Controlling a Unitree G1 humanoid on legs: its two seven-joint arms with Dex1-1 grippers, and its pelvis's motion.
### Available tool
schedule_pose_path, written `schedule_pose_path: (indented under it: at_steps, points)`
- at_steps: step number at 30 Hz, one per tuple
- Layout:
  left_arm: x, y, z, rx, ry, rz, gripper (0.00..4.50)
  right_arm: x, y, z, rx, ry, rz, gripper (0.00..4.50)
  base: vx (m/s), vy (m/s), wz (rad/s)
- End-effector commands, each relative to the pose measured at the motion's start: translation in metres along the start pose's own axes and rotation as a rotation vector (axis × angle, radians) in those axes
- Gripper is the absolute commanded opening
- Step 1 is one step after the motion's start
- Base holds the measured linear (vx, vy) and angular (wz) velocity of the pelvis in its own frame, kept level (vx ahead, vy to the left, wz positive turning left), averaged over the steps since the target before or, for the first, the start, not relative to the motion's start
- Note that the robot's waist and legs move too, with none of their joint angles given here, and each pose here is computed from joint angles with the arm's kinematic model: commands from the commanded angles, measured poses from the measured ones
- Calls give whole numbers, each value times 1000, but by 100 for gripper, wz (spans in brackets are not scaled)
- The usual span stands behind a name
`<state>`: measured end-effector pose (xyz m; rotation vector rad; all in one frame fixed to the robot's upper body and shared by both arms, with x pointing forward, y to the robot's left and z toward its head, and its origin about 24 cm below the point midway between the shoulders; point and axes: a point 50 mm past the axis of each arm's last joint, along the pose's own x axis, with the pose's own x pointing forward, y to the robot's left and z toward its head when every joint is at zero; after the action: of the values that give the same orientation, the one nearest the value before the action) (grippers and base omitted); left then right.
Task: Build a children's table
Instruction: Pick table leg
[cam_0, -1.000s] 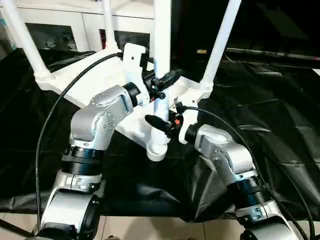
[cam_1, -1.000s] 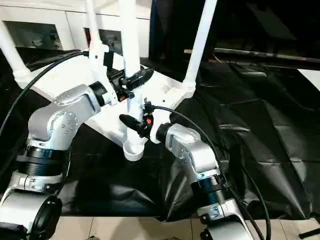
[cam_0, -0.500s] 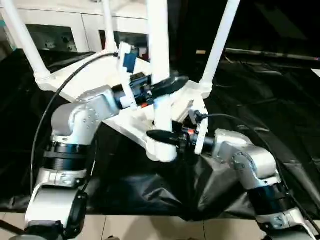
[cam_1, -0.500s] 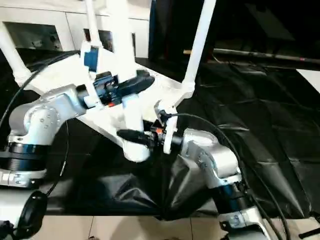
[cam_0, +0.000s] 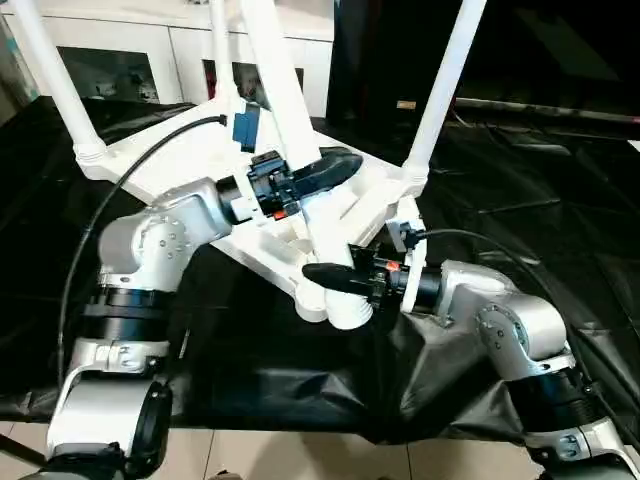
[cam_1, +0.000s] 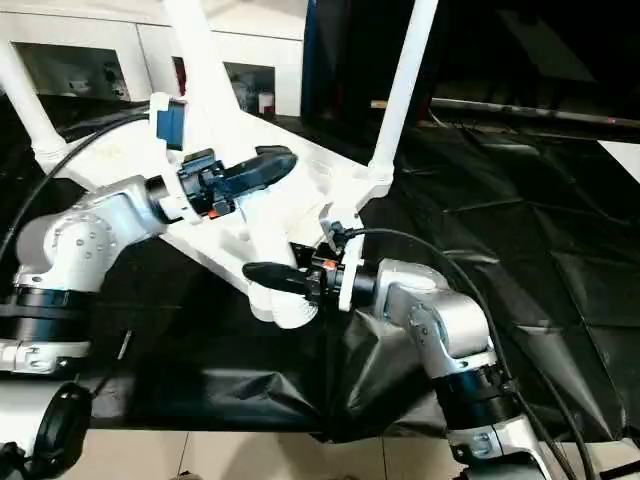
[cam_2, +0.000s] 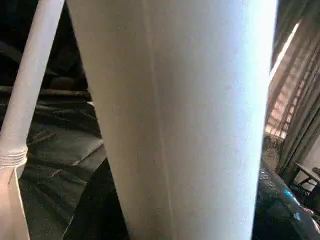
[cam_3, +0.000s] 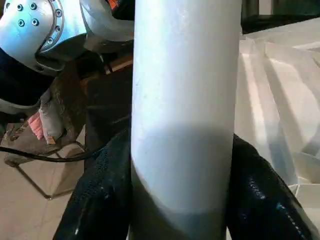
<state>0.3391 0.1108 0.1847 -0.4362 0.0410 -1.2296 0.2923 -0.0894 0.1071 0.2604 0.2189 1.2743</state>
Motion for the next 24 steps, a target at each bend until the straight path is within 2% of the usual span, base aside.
schedule_pose_path:
  at_steps: [1,6,7,8,17,18,19,21,24]
  points:
    - [-4,8,13,46,-19,108,191,4,13,13,-66,-42,95,191,0,0,0]
    - [-1,7,15,59,3,114,188,8,10,11,-109,-41,45,191,0,0,0]
    - [-1,7,14,75,21,118,187,9,9,11,-100,-43,41,247,0,0,0]
    - [-1,6,14,96,38,119,186,9,9,11,-89,-41,42,261,0,0,0]
    - [0,6,13,120,57,119,185,9,8,10,-85,-30,38,261,0,0,0]
    - [0,6,13,137,71,120,184,9,7,10,-84,-20,31,291,0,0,0]
    - [6,-1,14,185,124,63,184,7,4,11,-84,50,44,298,0,0,0]
    - [11,-6,14,220,167,14,184,4,1,12,-82,100,58,298,0,0,0]
    - [12,-10,12,229,208,-38,181,-1,3,13,-62,128,102,298,0,0,0]
